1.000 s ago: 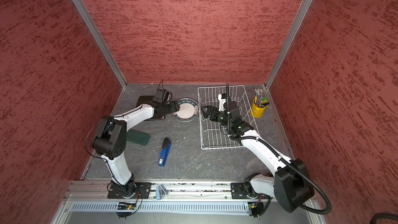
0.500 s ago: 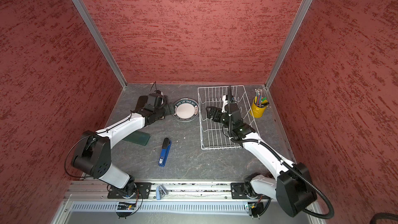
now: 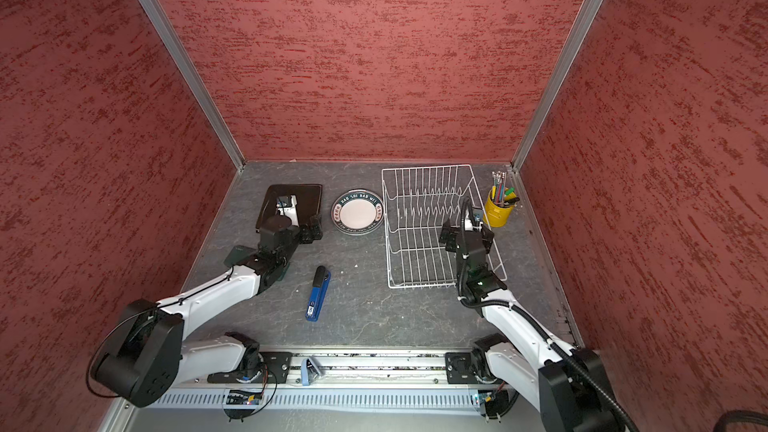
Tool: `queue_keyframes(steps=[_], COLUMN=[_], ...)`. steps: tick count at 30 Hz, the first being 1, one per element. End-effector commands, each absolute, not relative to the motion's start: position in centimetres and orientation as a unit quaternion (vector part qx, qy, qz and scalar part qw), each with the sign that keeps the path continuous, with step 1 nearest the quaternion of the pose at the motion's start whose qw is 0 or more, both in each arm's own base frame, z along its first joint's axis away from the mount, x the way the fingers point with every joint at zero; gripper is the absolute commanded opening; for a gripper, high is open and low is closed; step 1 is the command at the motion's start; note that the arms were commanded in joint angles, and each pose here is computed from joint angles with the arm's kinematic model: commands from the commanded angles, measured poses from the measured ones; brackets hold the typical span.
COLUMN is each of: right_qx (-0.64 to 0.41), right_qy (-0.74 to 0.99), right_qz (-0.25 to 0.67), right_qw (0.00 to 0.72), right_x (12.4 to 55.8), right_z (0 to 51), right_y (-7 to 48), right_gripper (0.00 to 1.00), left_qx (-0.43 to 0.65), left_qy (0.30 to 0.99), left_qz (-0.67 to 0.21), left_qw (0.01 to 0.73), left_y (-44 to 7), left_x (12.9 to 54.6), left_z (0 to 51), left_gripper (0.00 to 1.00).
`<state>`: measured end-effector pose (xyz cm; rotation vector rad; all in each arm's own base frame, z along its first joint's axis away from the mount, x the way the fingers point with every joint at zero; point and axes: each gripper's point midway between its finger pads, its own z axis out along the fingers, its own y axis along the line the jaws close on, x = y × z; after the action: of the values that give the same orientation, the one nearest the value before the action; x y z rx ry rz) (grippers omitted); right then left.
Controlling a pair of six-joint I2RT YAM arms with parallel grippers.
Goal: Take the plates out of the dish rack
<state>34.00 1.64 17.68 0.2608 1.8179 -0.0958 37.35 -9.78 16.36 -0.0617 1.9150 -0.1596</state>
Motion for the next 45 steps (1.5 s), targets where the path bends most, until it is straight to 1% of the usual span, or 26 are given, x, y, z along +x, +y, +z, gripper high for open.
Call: queue_keyframes(steps=[1, 6, 8, 10, 15, 20, 23, 26, 31, 37, 45], right_qx=[0.144, 0.157, 0.159, 0.156, 0.157, 0.152, 0.146, 0.143, 0.114, 0.067, 0.094], right_qy=[0.742, 0.718, 0.71, 0.708, 0.695, 0.687, 0.684, 0.687, 0.691, 0.695, 0.702], right_qz=[-0.074, -0.104, -0.114, -0.122, -0.115, -0.108, -0.101, -0.098, -0.084, -0.06, -0.075], right_qw=[0.65, 0.67, 0.676, 0.678, 0.693, 0.703, 0.708, 0.705, 0.708, 0.713, 0.702], right_x=[34.5, 34.7, 34.8, 34.9, 35.1, 35.3, 35.2, 35.2, 35.6, 35.8, 36.3], right_z=[19.4, 18.6, 18.4, 18.1, 17.7, 16.6, 16.2, 16.0, 15.7, 15.0, 14.7], right_y=[-1.1, -3.6, -4.2, -4.5, -4.9, -5.0, -4.8, -4.7, -3.7, -2.1, -3.1], right_gripper=[0.99, 0.99, 0.99, 0.99, 0.99, 0.99, 0.99, 0.99, 0.99, 0.99, 0.99], left_qx=[-0.017, -0.014, -0.036, -0.032, 0.004, 0.01, -0.013, -0.042, -0.067, -0.066, -0.049], left_qy=[0.76, 0.759, 0.749, 0.737, 0.718, 0.703, 0.694, 0.7, 0.706, 0.702, 0.703], left_qz=[-0.041, -0.002, 0.014, 0.022, 0.063, 0.096, 0.118, 0.11, 0.049, 0.045, 0.048], left_qw=[0.648, 0.651, 0.662, 0.674, 0.693, 0.705, 0.71, 0.704, 0.704, 0.707, 0.707], left_y=[-9.0, -7.9, -6.9, -6.5, -6.0, -5.2, -3.3, -1.4, 0.0, 0.7, 0.5], left_x=[37.8, 37.7, 37.6, 37.4, 36.9, 36.5, 35.8, 35.0, 33.6, 33.2, 34.5], left_z=[20.4, 20.2, 20.3, 20.4, 20.2, 20.4, 20.5, 19.8, 18.4, 17.7, 16.3], left_gripper=[0.99, 0.99, 0.99, 0.99, 0.99, 0.99, 0.99, 0.99, 0.99, 0.99, 1.0])
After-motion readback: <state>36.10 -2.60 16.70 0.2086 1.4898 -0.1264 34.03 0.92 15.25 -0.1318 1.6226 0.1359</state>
